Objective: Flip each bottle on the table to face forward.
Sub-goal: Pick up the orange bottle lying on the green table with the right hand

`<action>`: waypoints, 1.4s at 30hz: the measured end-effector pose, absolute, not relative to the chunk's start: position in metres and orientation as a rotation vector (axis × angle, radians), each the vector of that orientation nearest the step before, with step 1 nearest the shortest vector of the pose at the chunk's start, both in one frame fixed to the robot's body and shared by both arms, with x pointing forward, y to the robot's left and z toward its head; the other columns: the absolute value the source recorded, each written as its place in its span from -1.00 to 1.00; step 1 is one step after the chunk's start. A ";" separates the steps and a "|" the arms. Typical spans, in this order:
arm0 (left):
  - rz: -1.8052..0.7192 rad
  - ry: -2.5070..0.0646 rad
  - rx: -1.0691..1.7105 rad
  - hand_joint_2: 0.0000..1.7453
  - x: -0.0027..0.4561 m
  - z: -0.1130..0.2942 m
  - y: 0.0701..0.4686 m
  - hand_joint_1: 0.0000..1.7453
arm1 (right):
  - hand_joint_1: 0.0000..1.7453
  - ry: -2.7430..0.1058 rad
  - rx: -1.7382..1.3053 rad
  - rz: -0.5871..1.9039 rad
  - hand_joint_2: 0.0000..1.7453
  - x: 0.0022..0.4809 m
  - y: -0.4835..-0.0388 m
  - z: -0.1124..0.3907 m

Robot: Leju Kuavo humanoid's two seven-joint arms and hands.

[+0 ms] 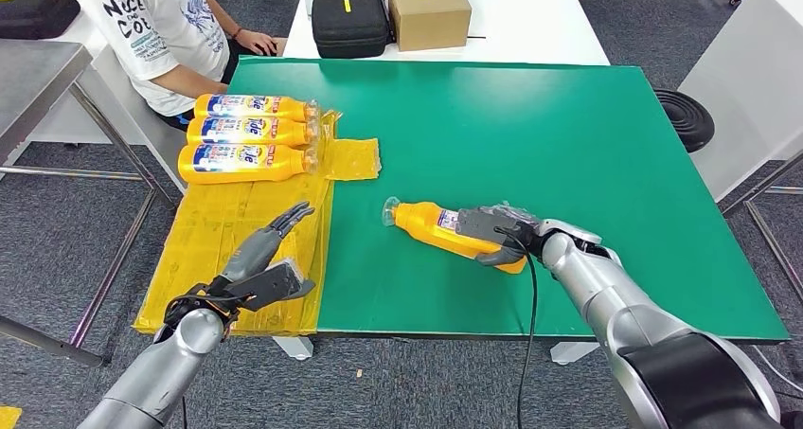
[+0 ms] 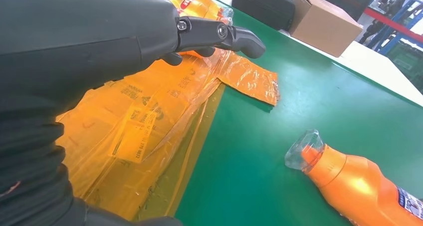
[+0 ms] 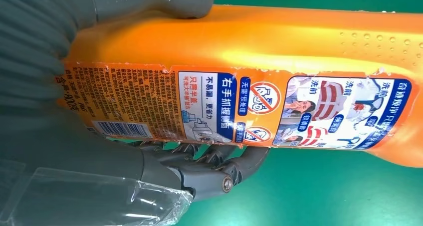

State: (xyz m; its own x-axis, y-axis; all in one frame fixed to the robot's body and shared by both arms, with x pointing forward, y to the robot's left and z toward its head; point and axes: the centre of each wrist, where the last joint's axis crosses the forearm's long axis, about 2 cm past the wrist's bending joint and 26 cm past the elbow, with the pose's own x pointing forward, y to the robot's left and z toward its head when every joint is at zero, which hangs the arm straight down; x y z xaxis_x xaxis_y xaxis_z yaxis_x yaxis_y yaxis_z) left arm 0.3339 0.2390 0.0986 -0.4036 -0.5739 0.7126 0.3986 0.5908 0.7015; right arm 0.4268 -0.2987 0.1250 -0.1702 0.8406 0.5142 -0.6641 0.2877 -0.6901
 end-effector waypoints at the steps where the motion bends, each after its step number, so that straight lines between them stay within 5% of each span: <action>1: -1.063 -1.681 0.146 1.00 0.334 0.099 0.239 -1.00 | 1.00 -1.126 -0.209 1.344 1.00 0.427 -0.299 0.125; 11: -0.912 -1.680 0.002 1.00 0.319 0.084 0.245 -1.00 | 1.00 -1.583 -0.189 1.144 1.00 0.406 -0.280 0.103; 20: -0.514 -1.659 -0.186 1.00 0.306 0.079 0.252 -1.00 | 1.00 -1.918 -0.195 0.833 1.00 0.372 -0.239 0.093; 42: -0.237 -1.550 -0.867 1.00 0.300 0.088 0.206 -1.00 | 1.00 -1.996 0.239 0.775 1.00 0.330 -0.137 0.092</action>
State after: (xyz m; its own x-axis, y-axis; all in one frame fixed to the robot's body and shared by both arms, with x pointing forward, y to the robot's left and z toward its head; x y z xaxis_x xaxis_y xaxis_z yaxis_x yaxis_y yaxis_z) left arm 0.2997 0.2060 0.0877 0.0662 0.3814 0.9220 0.6392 0.6933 -0.3327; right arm 0.3301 -0.1373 0.0920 -0.5319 0.1407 0.8351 -0.4597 0.7802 -0.4243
